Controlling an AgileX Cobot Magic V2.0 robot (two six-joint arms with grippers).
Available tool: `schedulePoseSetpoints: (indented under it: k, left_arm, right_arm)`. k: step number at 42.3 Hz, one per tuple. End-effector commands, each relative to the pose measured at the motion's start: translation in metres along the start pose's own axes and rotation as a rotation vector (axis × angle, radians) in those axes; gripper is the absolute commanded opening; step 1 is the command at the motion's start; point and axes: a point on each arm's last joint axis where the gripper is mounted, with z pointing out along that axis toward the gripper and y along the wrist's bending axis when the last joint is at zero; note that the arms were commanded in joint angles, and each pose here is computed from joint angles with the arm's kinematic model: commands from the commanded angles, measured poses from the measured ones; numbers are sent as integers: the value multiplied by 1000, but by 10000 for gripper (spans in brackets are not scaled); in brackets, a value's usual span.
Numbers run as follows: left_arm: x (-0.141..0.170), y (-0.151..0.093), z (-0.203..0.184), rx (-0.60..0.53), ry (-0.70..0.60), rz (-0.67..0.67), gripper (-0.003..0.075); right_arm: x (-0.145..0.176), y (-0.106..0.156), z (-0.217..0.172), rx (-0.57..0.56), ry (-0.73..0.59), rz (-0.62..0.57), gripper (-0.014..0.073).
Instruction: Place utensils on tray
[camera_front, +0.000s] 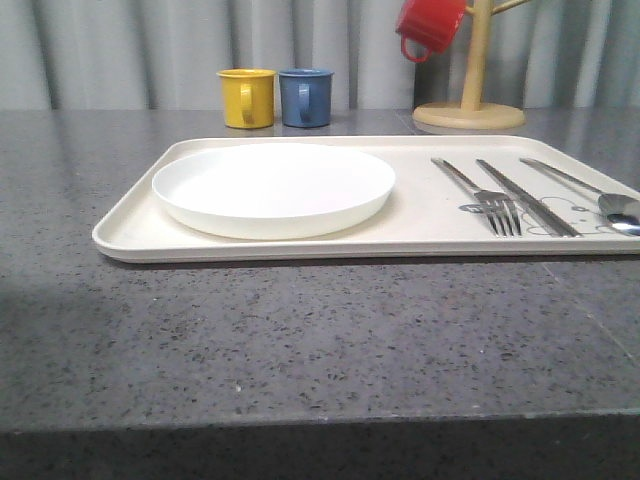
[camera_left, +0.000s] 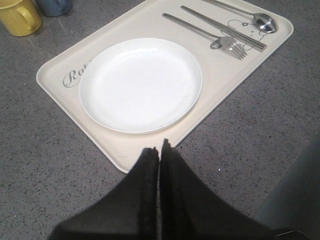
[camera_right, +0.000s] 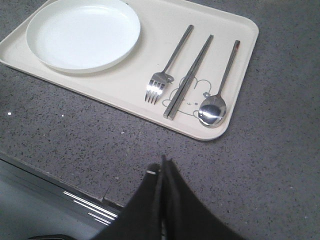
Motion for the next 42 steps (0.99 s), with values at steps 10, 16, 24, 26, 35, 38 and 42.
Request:
schedulePoseSetpoints:
  k: [10, 16, 24, 26, 35, 38, 42]
  left_arm:
    - [-14, -1, -6, 10, -102, -2, -20]
    - [-14, -1, -6, 10, -102, -2, -20]
    - [-14, -1, -6, 10, -102, -2, -20]
    - [-14, -1, -6, 10, -102, -2, -20]
    - [-13, -1, -9, 13, -113, -6, -20]
    - [-12, 2, -15, -4, -126, -10, -20]
    - [-5, 10, -21, -58, -135, -43, -20]
  right_arm:
    - [-10, 0, -4, 1, -71, -10, -66]
    - [-9, 0, -3, -1, -69, -8, -66]
    - [-9, 0, -3, -1, -69, -8, -66]
    - [-9, 0, -3, -1, -69, -8, -66]
    - [-9, 0, -3, -1, -69, -8, -66]
    - [-9, 0, -3, -1, -69, -8, -66]
    - [-9, 0, -3, -1, -69, -8, -66]
